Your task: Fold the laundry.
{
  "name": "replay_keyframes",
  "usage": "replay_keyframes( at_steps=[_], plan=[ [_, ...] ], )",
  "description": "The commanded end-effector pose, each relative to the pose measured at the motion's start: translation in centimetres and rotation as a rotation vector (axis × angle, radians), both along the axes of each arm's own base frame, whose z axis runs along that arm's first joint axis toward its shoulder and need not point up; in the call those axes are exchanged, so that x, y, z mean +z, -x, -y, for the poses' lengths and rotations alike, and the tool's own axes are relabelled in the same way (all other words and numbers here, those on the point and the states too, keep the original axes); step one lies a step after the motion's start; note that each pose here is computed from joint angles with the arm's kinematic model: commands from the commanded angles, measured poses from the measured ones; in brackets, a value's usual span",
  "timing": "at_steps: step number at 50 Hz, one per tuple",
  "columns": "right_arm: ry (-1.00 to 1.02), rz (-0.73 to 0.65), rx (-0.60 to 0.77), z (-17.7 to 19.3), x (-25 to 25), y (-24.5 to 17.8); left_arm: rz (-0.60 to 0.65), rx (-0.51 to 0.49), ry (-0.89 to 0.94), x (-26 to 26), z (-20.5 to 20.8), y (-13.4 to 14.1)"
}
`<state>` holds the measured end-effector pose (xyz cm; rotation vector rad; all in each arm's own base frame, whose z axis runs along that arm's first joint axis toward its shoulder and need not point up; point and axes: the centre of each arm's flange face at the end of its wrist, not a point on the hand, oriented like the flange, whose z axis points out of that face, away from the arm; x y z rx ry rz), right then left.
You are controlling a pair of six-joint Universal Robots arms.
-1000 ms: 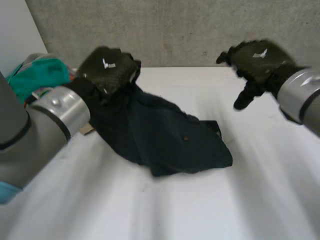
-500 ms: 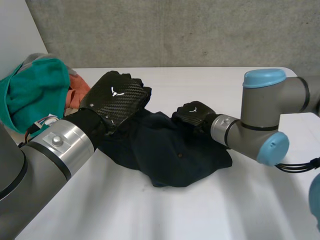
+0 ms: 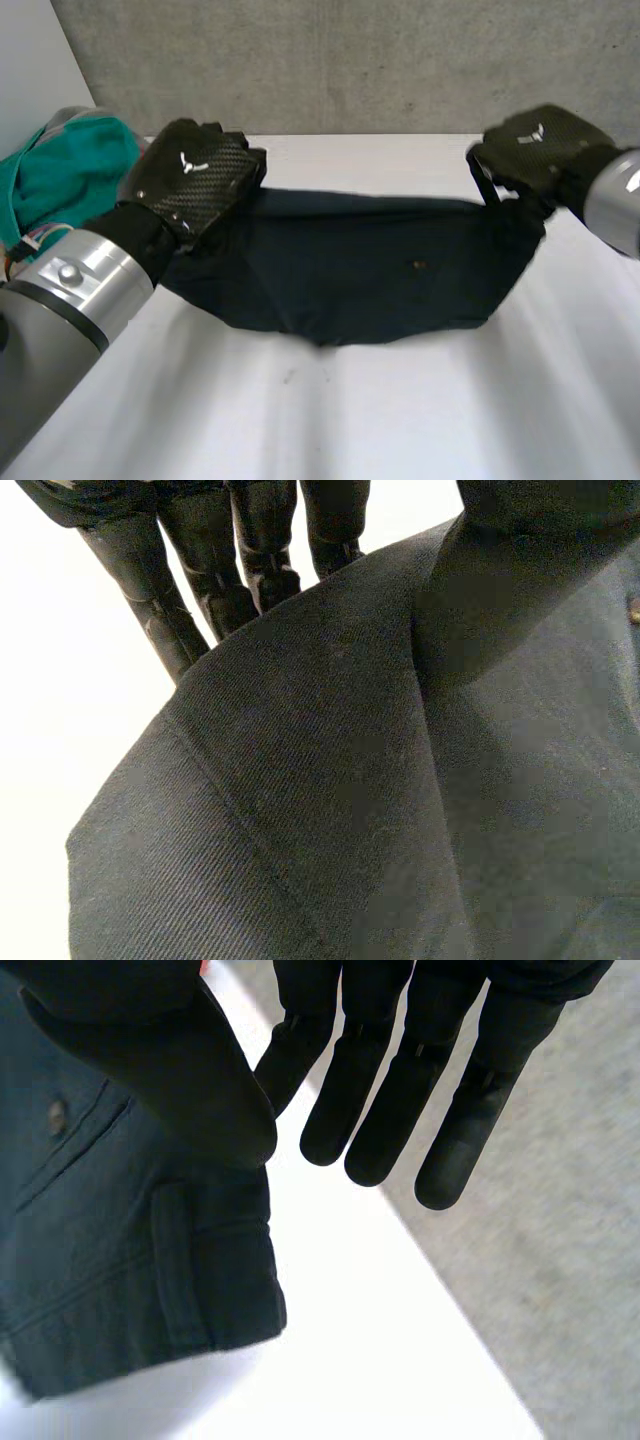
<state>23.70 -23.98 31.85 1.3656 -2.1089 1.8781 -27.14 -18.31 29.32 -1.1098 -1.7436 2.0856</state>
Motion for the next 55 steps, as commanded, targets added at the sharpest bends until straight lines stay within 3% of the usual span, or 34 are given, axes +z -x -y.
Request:
replay_keyframes(
  at_steps=[1,5,10,20,29,43,55],
  plan=[
    [-0.140,-0.109,0.019,-2.2,-3.1,1.1,0.062,-0.007,-0.122,-5.0,0.8,0.7],
    [-0.206,-0.100,0.028,-0.7,-7.0,0.2,0.083,-0.005,-0.164,-7.4,2.2,1.4],
    [-0.315,-0.013,-0.059,2.2,-11.3,-0.4,0.079,0.001,-0.154,-8.6,3.9,2.3],
    [-0.314,0.116,-0.123,3.7,-9.4,-0.3,0.082,-0.002,-0.153,-8.5,3.6,2.3],
    [-0.461,0.073,-0.144,2.8,-8.4,0.5,0.073,-0.003,-0.127,-7.3,2.1,1.4],
    [-0.701,0.077,-0.094,2.2,-11.8,-0.6,0.085,0.006,-0.142,-8.1,2.2,1.1],
    [-0.687,0.026,-0.063,2.8,-13.0,-1.0,0.095,0.006,-0.158,-9.6,5.0,2.6]
  ],
)
